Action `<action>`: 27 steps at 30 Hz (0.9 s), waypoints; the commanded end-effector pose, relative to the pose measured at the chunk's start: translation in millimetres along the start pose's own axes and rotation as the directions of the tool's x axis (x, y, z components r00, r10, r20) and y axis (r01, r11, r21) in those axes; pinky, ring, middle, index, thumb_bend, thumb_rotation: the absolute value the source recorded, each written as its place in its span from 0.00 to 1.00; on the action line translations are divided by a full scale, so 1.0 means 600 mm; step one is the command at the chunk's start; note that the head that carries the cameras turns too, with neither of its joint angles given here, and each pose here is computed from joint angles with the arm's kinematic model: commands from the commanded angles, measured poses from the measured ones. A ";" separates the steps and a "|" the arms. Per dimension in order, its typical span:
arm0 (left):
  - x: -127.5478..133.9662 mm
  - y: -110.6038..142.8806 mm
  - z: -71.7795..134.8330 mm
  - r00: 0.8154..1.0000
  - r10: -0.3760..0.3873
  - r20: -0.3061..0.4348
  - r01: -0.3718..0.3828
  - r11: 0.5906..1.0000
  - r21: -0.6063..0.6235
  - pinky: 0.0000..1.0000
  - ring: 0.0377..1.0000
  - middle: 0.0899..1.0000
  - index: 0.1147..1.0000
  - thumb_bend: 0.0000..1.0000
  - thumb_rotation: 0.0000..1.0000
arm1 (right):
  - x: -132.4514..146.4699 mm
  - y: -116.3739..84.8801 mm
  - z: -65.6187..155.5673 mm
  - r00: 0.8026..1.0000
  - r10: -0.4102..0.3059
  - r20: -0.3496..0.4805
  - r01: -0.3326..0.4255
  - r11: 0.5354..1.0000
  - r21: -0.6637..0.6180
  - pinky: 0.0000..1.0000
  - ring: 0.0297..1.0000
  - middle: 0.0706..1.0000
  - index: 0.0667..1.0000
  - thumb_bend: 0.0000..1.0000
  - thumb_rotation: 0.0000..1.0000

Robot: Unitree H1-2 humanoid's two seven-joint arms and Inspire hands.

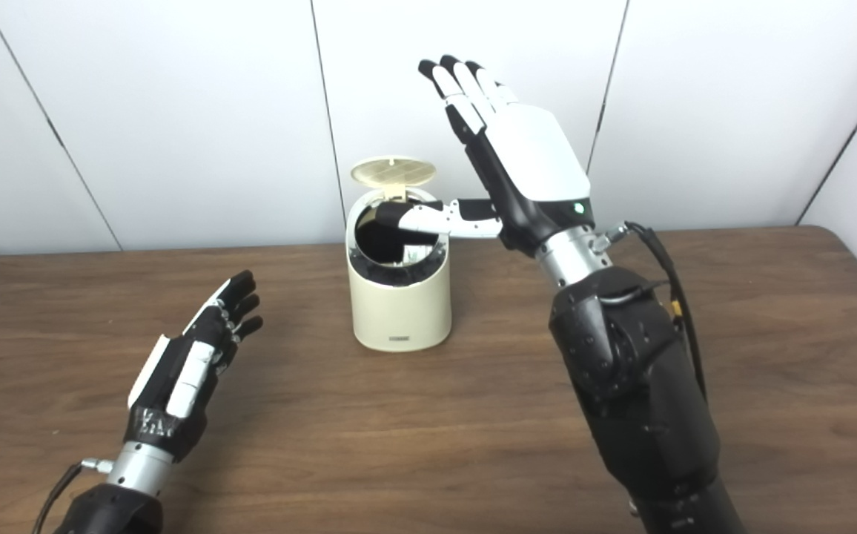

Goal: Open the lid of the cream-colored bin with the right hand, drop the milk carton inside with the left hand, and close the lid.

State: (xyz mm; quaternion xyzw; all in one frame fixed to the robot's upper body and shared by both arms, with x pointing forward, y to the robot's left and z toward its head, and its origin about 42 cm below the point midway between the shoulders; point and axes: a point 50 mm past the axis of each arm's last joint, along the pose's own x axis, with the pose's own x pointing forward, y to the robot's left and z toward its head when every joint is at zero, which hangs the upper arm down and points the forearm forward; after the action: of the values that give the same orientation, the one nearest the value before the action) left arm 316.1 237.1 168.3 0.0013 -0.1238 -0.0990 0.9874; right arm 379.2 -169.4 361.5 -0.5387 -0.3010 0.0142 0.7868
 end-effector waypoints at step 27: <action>0.020 0.003 0.032 0.997 0.007 0.078 -0.008 1.000 0.003 0.94 0.96 0.94 0.94 0.77 0.84 | 0.069 0.026 -0.019 0.990 0.138 -0.041 -0.142 0.986 -0.089 0.91 0.90 0.78 0.77 0.78 0.91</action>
State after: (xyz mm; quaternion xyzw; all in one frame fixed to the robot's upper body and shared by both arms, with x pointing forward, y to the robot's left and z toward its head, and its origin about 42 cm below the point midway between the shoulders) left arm 318.3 238.1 170.3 -0.0079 -0.1258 -0.0921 0.9877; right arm 428.0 -157.7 347.8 -0.5977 -0.2110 0.0640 0.7708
